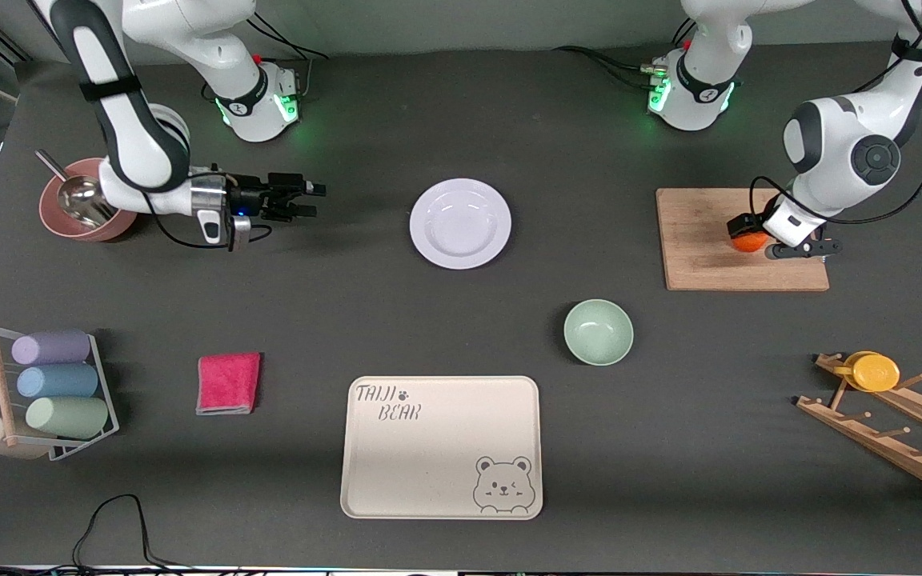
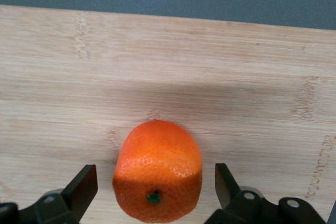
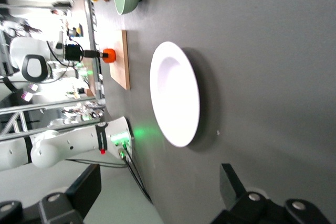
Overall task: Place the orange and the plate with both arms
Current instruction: 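Close the left gripper on the orange while the right gripper grips the plate rim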
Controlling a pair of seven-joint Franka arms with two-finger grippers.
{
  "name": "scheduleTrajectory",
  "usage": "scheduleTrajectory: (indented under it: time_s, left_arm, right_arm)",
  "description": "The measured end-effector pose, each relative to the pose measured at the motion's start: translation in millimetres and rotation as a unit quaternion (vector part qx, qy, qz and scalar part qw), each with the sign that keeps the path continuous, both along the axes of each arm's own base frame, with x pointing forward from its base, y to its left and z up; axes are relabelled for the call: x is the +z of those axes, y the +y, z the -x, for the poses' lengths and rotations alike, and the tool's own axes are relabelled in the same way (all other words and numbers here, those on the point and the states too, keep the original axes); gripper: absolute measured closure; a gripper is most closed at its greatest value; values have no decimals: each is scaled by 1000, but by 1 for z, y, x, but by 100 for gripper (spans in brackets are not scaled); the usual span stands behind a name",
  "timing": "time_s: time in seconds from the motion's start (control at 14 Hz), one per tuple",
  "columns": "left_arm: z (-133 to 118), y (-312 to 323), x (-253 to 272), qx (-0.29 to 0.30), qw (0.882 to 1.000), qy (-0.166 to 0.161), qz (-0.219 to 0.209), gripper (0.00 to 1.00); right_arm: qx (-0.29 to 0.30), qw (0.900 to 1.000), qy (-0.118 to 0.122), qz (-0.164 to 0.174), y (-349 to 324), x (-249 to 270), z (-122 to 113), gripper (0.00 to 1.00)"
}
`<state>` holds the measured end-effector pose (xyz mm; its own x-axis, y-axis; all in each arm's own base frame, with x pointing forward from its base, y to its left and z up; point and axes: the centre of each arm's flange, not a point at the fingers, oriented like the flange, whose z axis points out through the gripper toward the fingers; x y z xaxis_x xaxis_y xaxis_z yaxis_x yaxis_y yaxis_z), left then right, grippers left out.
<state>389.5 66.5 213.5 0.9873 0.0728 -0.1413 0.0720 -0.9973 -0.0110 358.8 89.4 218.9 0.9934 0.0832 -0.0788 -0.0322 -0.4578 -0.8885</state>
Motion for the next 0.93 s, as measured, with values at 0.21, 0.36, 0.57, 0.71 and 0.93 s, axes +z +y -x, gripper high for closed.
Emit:
scheduleTrajectory:
  time_s: [0.21, 0.36, 0.57, 0.71, 0.93]
  left_arm:
    - [1, 0, -2, 0, 1000, 3, 0, 2]
    - [0, 0, -2, -2, 1000, 0, 0, 13]
    - [0, 0, -2, -3, 1000, -3, 0, 32]
    - [0, 0, -1, -4, 1000, -3, 0, 32]
    - [-9, 0, 6, -6, 1000, -19, -2, 32]
  right_arm:
    - [-31, 999, 3, -23, 8, -43, 10, 0]
    - [-48, 998, 3, -35, 12, -65, 17, 0]
    - [-61, 998, 7, -34, 12, -93, 26, 0]
    - [-62, 997, 15, -32, 11, -102, 27, 0]
    - [-62, 997, 16, -31, 11, -105, 24, 0]
